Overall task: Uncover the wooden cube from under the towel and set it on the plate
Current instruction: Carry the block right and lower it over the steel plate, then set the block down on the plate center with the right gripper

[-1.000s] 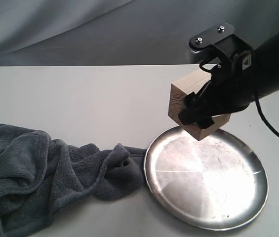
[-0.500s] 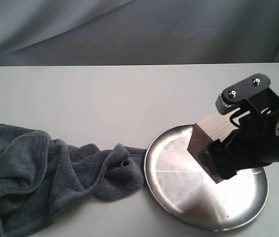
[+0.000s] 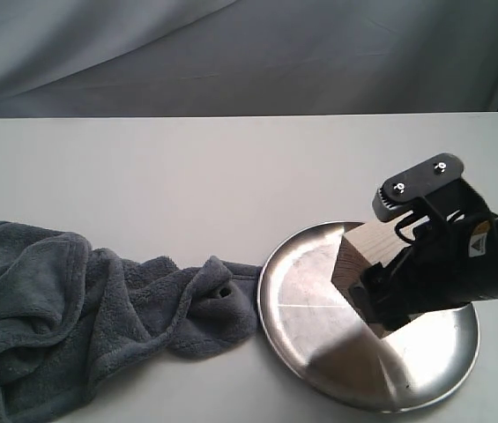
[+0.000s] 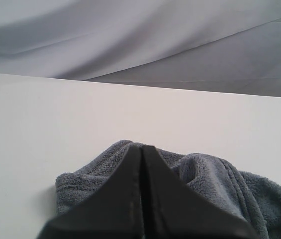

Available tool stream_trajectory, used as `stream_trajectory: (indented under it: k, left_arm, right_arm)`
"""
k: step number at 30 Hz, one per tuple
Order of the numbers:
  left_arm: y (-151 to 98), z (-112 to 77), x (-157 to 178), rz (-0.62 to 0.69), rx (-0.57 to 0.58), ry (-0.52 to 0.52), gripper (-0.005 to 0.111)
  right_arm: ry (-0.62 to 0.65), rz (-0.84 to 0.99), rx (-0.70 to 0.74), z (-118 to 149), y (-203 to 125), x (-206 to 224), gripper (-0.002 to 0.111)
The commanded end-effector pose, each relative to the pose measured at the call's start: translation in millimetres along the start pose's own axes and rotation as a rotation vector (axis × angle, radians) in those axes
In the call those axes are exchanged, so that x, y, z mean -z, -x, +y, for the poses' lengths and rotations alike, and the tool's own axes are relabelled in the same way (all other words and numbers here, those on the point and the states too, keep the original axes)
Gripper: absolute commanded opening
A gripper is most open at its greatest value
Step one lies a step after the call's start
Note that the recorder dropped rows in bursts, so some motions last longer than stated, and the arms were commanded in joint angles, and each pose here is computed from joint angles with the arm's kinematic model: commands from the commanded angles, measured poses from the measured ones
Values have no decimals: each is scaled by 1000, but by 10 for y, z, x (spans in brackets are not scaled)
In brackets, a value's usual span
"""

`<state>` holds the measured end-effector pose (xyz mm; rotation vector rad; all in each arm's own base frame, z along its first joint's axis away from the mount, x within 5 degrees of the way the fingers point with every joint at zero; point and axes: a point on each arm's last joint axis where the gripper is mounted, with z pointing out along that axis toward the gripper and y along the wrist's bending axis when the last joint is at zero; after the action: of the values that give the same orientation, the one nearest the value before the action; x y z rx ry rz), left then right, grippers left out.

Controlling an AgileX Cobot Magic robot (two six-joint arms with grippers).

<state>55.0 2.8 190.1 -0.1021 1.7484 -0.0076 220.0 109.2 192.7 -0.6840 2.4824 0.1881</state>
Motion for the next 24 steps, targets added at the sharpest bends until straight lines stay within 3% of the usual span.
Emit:
stream_trajectory:
  k: [1, 14, 24]
  left_arm:
    - [-4, 0, -1, -9, 4, -1, 0]
    - [-4, 0, -1, -9, 4, -1, 0]
    - [-4, 0, -1, -9, 4, -1, 0]
  right_arm:
    - [-17, -15, -7, -38, 21, -208, 3]
    - [-28, 37, -11, -63, -78, -648, 3]
    - [-29, 31, -39, -64, -74, -657, 3]
